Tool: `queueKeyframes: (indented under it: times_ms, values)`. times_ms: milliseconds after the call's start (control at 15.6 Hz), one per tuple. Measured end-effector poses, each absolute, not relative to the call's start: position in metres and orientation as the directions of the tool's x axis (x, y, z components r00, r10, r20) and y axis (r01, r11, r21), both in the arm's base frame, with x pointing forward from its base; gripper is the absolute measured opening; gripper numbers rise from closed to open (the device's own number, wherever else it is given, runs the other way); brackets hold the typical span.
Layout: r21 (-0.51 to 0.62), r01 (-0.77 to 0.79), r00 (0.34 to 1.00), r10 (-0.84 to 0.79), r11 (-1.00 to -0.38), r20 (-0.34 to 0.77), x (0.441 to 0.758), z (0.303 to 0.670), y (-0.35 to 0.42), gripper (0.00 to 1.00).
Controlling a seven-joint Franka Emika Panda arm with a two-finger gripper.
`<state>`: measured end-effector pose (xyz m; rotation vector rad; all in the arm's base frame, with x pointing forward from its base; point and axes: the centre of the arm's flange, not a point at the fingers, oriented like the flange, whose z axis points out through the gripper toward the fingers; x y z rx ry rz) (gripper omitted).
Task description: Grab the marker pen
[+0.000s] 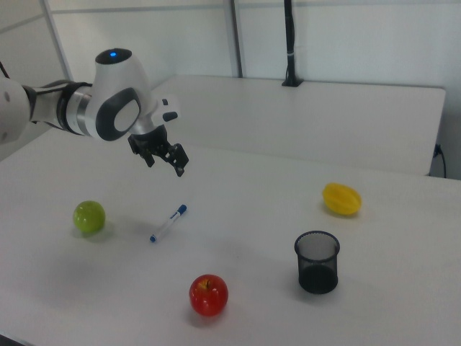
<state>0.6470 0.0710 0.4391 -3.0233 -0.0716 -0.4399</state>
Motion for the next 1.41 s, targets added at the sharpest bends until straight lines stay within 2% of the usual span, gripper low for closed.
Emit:
queueKeyframes:
  times_ms: [448,705,1025,1409]
  values:
    - [-0.066,0.016,0.995,0.009,-0.998,0.095,0.584,0.556,0.057,1.00]
    - [-0.060,-0.008,0.998,-0.011,-0.998,0.055,0.547,0.603,0.042,1.00]
    - [-0.062,-0.048,0.998,-0.051,-0.997,0.039,0.530,0.621,0.021,1.00]
    - [-0.053,0.073,0.993,0.067,-0.996,0.102,0.550,0.610,0.011,1.00]
